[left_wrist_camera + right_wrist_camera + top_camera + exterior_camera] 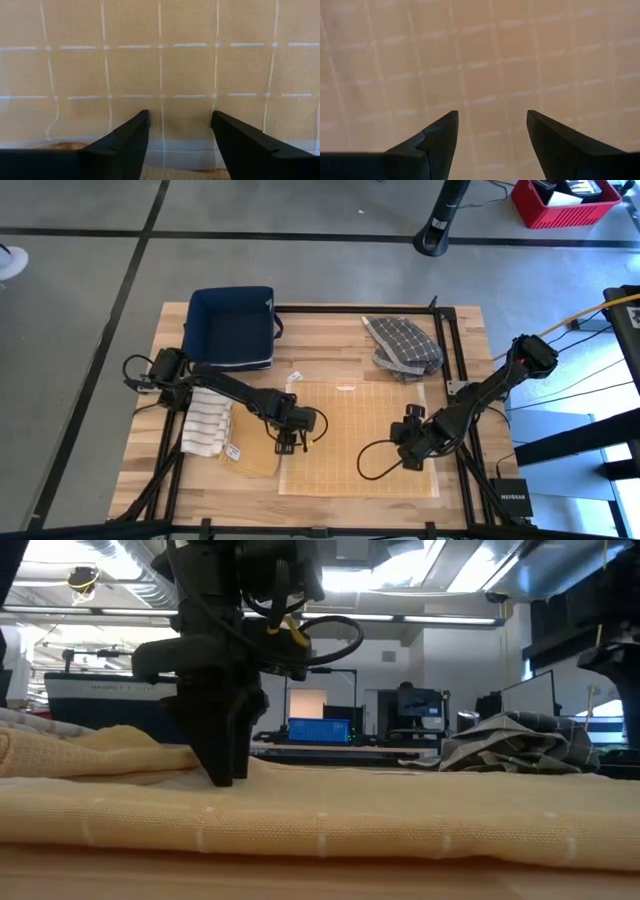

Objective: Fold towel
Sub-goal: Fold the orange pattern towel

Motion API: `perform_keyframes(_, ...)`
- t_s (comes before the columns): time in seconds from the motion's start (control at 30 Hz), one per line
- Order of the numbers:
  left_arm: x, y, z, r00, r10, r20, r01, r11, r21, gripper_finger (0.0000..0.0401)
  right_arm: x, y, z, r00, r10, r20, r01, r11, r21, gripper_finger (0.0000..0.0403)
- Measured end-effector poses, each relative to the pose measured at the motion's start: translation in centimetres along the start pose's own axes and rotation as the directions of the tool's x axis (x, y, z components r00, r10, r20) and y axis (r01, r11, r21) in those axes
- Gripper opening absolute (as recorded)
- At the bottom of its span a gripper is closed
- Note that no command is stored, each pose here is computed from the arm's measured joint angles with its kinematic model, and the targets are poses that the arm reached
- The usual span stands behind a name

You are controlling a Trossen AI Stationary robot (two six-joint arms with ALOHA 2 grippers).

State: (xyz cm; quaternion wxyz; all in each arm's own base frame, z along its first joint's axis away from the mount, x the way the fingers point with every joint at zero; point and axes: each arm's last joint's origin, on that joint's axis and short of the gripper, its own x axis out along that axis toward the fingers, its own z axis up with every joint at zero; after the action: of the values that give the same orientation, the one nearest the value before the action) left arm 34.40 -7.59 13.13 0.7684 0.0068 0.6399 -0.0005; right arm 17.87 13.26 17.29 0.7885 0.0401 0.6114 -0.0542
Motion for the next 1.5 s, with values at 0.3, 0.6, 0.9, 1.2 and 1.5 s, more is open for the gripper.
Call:
perform_keyframes(0.3,0.0,-0.1,0.0,1.000,-0.005,0.006,0.005,0.999,-0.047,0.0203,-0.1,-1.0,-1.3,0.984,-0.068,-0.167,0.054,0.995,-0.088,0.0239)
perform_keyframes(0.6,0.1,-0.1,0.1,1.000,-0.003,0.021,0.005,0.998,-0.065,0.0200,-0.2,-2.5,-3.1,0.974,-0.020,-0.224,-0.003,0.995,-0.103,0.0239)
perform_keyframes(0.9,0.1,-0.1,0.1,1.000,-0.003,0.021,0.004,0.999,-0.047,0.0202,1.4,-4.5,-5.6,0.984,0.052,-0.173,-0.062,0.997,-0.049,0.0239)
perform_keyframes(1.2,0.1,-0.1,0.1,1.000,-0.003,0.020,0.004,0.999,-0.044,0.0203,1.5,-4.7,-5.9,0.979,0.058,-0.193,-0.074,0.994,-0.079,0.0239)
perform_keyframes(1.5,0.1,-0.1,0.1,1.000,-0.003,0.020,0.004,0.999,-0.047,0.0203,1.0,-5.4,-6.1,0.990,0.068,-0.124,-0.076,0.995,-0.062,0.0239)
